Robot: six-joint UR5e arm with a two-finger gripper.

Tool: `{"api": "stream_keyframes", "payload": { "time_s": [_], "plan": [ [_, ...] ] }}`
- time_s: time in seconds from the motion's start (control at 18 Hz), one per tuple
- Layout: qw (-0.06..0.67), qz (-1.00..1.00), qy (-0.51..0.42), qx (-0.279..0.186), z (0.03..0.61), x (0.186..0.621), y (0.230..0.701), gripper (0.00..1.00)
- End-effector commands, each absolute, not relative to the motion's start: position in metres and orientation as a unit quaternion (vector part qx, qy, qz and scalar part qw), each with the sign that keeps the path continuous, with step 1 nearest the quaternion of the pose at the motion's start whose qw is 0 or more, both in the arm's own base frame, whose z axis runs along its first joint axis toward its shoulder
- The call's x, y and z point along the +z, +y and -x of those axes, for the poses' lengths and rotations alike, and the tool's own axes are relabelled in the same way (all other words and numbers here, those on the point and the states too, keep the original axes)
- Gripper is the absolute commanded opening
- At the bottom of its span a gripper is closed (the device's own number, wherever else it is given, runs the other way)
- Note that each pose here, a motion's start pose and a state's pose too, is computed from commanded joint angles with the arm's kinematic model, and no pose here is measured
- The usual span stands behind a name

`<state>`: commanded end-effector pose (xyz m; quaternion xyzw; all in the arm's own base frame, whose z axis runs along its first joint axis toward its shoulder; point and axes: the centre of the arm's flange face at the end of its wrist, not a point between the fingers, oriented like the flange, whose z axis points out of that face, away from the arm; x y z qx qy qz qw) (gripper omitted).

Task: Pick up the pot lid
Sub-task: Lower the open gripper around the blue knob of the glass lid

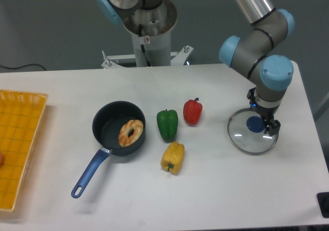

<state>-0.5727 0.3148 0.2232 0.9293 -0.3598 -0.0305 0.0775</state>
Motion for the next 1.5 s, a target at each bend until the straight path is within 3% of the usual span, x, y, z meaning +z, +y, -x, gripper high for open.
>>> {"api": "stream_keyframes", "payload": {
  "time_s": [1.5],
  "plan": [
    [0.048,-0.929,-0.366,-0.020,0.569,0.202,0.330,0.98]
  ]
}}
